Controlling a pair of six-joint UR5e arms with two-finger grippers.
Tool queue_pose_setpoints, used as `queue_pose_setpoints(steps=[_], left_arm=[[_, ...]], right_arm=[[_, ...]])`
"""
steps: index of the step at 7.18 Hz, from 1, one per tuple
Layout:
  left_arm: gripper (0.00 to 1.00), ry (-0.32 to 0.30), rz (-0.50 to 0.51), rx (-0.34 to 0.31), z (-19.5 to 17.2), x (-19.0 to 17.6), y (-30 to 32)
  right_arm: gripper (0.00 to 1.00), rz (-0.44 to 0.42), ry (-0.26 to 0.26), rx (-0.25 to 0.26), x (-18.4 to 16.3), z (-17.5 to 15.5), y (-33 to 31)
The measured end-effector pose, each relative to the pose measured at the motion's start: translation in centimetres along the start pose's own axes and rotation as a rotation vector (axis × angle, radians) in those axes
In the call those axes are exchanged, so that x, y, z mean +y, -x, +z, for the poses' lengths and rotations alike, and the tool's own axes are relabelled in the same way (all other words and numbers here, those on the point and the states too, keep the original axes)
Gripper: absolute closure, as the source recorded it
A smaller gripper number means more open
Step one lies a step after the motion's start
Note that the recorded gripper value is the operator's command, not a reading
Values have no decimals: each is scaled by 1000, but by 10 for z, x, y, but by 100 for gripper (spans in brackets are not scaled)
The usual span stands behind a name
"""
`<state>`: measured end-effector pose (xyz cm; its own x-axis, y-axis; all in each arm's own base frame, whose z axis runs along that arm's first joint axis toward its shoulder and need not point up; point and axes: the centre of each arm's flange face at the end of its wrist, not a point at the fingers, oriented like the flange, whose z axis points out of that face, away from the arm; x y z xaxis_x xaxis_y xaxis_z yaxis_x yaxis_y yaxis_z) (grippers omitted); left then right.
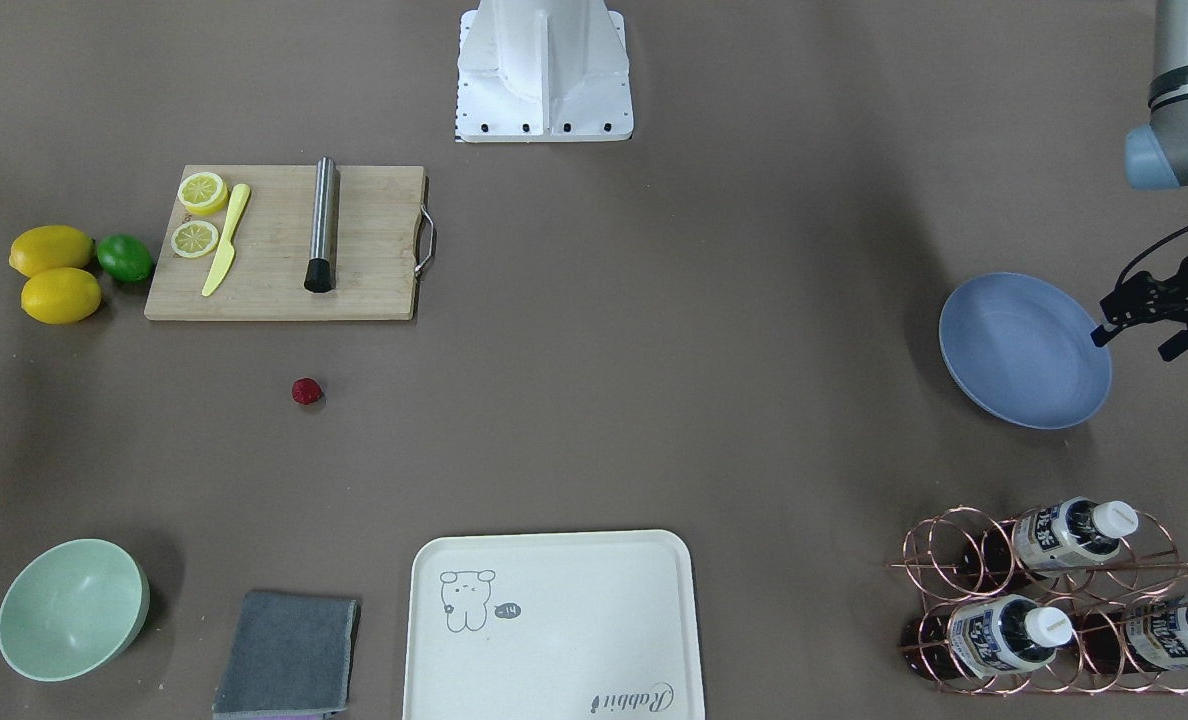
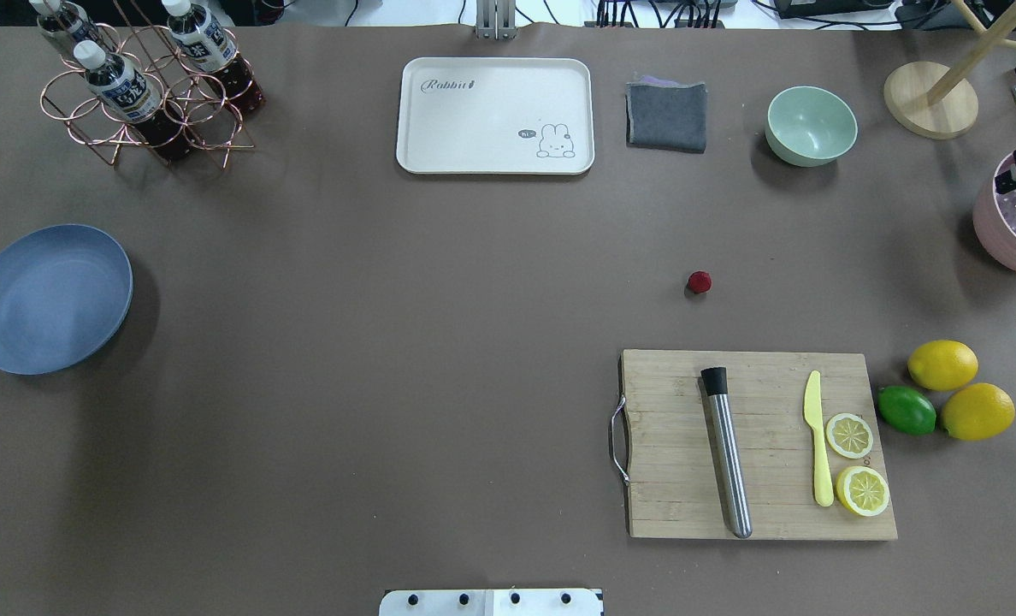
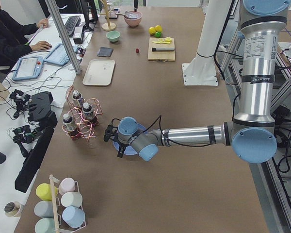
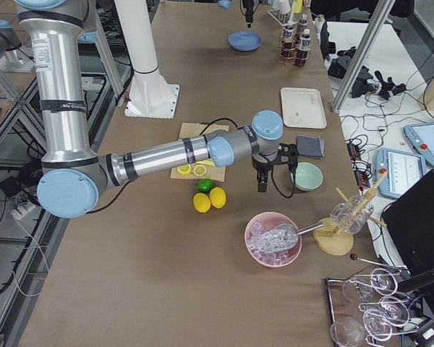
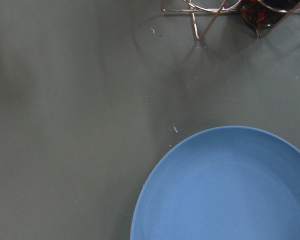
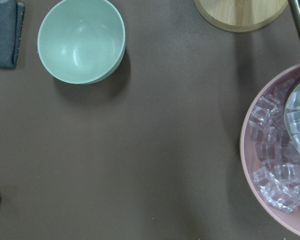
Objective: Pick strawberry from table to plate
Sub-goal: 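Grasp the blue plate rim with the left gripper while the right arm reaches forward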
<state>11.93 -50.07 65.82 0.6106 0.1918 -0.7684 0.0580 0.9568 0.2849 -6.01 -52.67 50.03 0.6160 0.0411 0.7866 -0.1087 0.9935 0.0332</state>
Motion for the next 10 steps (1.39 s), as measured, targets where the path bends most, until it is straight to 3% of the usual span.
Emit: queue_pose_setpoints(steps=[3,10], left_arm=[[3,8,6,-9,25,2,10],[3,48,-1,-7,41,15,16]], right_arm=[[0,16,-17,0,0,8,19],[0,6,-33,7,-6,7,28]])
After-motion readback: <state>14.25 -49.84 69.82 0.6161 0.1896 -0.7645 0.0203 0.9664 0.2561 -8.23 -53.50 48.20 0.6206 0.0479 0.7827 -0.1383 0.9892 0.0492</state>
